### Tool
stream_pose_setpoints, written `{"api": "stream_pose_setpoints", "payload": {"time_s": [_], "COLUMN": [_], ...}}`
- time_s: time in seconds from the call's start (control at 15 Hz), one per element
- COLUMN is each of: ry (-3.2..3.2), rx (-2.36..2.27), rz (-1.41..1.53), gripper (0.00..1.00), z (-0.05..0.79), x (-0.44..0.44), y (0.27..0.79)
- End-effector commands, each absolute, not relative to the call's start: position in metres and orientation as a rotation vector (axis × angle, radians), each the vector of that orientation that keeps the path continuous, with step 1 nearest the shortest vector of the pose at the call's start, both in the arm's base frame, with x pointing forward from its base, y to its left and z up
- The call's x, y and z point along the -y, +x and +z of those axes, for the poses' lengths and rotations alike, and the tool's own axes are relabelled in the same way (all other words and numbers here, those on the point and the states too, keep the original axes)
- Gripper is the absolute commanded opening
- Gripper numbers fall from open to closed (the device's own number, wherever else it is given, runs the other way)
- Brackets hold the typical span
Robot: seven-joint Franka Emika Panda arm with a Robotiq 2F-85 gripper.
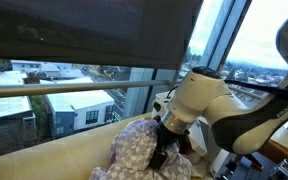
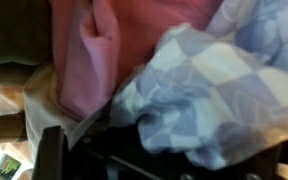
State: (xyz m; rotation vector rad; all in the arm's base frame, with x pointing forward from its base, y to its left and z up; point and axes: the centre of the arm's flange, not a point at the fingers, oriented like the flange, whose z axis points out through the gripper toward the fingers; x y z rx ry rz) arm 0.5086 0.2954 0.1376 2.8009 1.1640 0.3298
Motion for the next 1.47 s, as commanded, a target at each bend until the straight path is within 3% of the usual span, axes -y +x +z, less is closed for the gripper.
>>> {"api": "stream_pose_setpoints", "payload": {"time_s": [0.0, 0.07, 0.2, 0.53, 0.8, 1.4], "ry": [2.822, 2.835, 2.861, 2.944, 3.001, 3.045], "rx": [-1.129, -1.107, -1.080, -0.982, -0.880, -0.815], "rz": [0.351, 0.350, 0.353, 0.373, 0.381, 0.600], "gripper": [1.00, 0.75, 0.68, 0.28, 0.01, 0.04], "z": [0.117, 0.118, 0.129, 0.189, 0.237, 0.400], "x": [-0.277, -0.271, -0.263, -0.230, -0.191, -0.166], "y": [0.548, 0.550, 0.547, 0.530, 0.514, 0.502]}}
